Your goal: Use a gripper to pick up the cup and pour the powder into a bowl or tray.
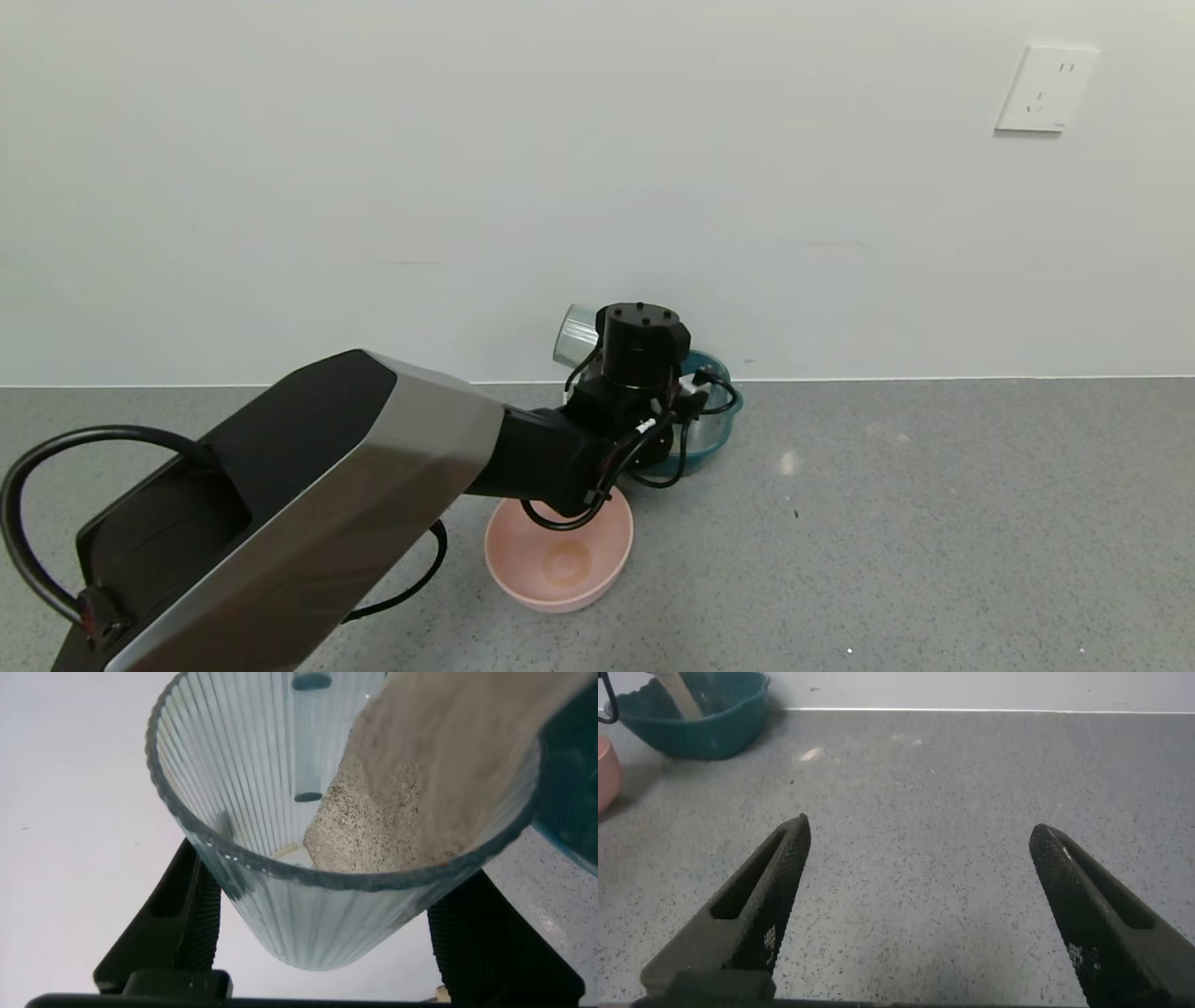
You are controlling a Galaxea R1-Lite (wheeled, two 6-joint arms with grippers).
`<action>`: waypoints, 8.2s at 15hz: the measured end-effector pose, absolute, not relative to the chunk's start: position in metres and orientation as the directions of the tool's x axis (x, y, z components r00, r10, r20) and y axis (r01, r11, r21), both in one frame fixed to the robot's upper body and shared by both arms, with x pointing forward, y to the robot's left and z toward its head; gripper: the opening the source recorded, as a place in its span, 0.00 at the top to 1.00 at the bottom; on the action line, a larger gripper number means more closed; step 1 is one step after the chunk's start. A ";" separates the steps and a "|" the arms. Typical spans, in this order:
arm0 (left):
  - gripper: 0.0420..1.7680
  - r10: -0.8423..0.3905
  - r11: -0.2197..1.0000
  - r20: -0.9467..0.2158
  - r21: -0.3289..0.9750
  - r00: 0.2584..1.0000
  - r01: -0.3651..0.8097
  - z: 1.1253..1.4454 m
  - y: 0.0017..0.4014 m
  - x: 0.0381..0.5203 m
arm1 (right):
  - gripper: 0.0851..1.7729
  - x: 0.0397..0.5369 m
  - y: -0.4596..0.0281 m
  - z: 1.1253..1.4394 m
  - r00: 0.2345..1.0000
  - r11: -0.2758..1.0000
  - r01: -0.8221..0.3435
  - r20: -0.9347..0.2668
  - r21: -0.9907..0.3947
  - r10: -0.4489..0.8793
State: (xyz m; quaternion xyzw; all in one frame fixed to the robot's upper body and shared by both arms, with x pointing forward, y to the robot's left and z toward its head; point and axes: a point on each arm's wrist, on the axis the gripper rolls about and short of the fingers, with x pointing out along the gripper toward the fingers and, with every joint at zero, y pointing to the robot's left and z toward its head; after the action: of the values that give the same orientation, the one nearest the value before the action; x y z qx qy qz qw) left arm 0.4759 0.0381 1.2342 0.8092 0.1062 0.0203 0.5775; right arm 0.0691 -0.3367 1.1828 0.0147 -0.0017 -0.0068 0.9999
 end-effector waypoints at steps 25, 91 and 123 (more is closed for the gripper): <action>0.29 0.194 -0.040 -0.025 0.999 0.981 0.033 1.234 0.032 0.464 | 0.04 0.069 -0.337 1.183 1.000 0.999 0.014 0.004 0.030 -0.014; 0.29 0.238 0.969 -0.245 0.002 0.940 -0.245 1.125 0.233 0.471 | 0.04 0.069 -0.337 1.183 1.000 0.999 0.014 0.003 0.029 -0.014; 0.04 -0.132 0.991 -0.170 0.004 0.977 0.135 1.346 0.301 0.199 | 0.04 0.069 -0.337 1.183 1.000 0.999 0.014 0.003 0.029 -0.014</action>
State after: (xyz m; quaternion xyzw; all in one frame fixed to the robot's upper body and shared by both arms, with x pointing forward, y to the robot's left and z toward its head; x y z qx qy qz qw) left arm 0.1992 0.3013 1.3458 0.0079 0.0851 -0.0671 0.9941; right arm 0.0691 -0.3367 1.1828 0.0147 -0.0017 -0.0070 0.9999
